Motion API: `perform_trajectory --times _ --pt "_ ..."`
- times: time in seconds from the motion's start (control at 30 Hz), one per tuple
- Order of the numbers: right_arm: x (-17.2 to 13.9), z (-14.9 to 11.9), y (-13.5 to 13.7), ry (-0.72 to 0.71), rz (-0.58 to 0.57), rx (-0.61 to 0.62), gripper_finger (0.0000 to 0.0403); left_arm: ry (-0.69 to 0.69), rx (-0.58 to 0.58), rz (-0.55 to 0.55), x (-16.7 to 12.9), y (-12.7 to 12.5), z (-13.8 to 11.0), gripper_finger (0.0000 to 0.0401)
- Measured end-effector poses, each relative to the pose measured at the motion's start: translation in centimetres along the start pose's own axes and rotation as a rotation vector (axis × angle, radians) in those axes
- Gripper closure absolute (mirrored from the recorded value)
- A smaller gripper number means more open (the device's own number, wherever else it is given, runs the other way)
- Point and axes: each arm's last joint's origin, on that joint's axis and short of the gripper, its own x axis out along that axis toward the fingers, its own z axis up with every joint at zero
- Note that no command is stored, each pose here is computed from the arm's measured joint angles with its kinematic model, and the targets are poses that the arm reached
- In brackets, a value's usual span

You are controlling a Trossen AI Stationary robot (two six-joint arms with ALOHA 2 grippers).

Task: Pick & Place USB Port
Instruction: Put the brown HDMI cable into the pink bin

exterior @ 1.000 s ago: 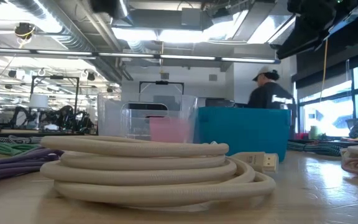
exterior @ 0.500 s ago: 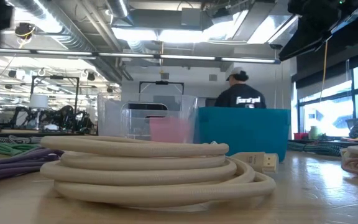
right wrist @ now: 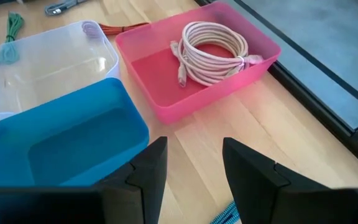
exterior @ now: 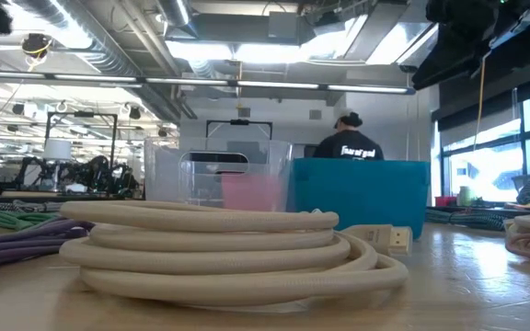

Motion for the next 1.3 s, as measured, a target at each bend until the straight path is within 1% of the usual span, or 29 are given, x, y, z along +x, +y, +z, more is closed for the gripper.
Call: perform_trajectory --times 0.13,0.2,0.27,0.37,0.5,0.73,0.83,0.9,0.97,1.0,1.07,1.13,1.2,1.27,1.3 --pt "0.0 0.0 0.0 -0.001 0.000 0.001 0.0244 0.049 0.194 0.053 1.7 -0.4 0.0 0.0214" --pt "0.0 0.0 0.0 -0.001 0.000 0.003 0.0244 0.060 0.273 0.068 2.5 -0.7 0.1 0.0214" --pt "0.0 0.0 0.0 -0.001 0.000 0.005 0.0244 0.064 0.324 0.080 3.2 -1.0 0.2 0.0214" --pt "0.0 0.1 0.0 -0.007 0.002 0.007 0.0244 0.072 0.343 0.085 4.0 -1.3 0.5 0.0215" --pt "0.0 0.1 0.0 -0.008 0.002 0.007 0.0244 0.084 0.331 0.079 4.9 -1.6 0.9 0.0228" --pt "0.0 0.1 0.0 -0.008 0.002 0.007 0.0244 0.069 0.327 0.062 6.1 -2.4 1.2 0.0269" --pt "0.0 0.1 0.0 -0.007 0.002 0.007 0.0244 0.077 0.280 0.061 6.1 -2.4 1.2 0.0296" --pt "0.0 0.1 0.0 -0.007 0.002 0.006 0.0244 0.086 0.241 0.045 5.6 -2.3 1.1 0.0322" --pt "0.0 0.1 0.0 -0.007 0.001 0.004 0.0244 0.117 0.197 0.037 4.9 -2.0 1.0 0.0338" --pt "0.0 0.1 0.0 -0.008 0.001 0.004 0.0244 0.128 0.177 0.039 4.3 -1.9 1.0 0.0357" --pt "0.0 0.1 0.0 -0.008 0.001 0.004 0.0244 0.132 0.142 0.040 2.5 -1.6 0.9 0.0360" --pt "0.0 0.1 0.0 -0.008 0.000 0.004 0.0244 0.093 0.094 0.040 0.6 -1.6 1.3 0.0360" --pt "0.0 0.1 0.0 -0.008 -0.001 0.004 0.0244 0.032 0.048 0.068 -1.6 -1.3 1.6 0.0360" --pt "0.0 0.1 0.0 -0.009 -0.001 0.004 0.0244 -0.055 0.003 0.095 -3.9 -0.8 2.1 0.0360" --pt "0.0 0.1 0.0 -0.009 -0.001 0.004 0.0244 -0.119 -0.021 0.098 -5.1 -0.7 2.5 0.0360"
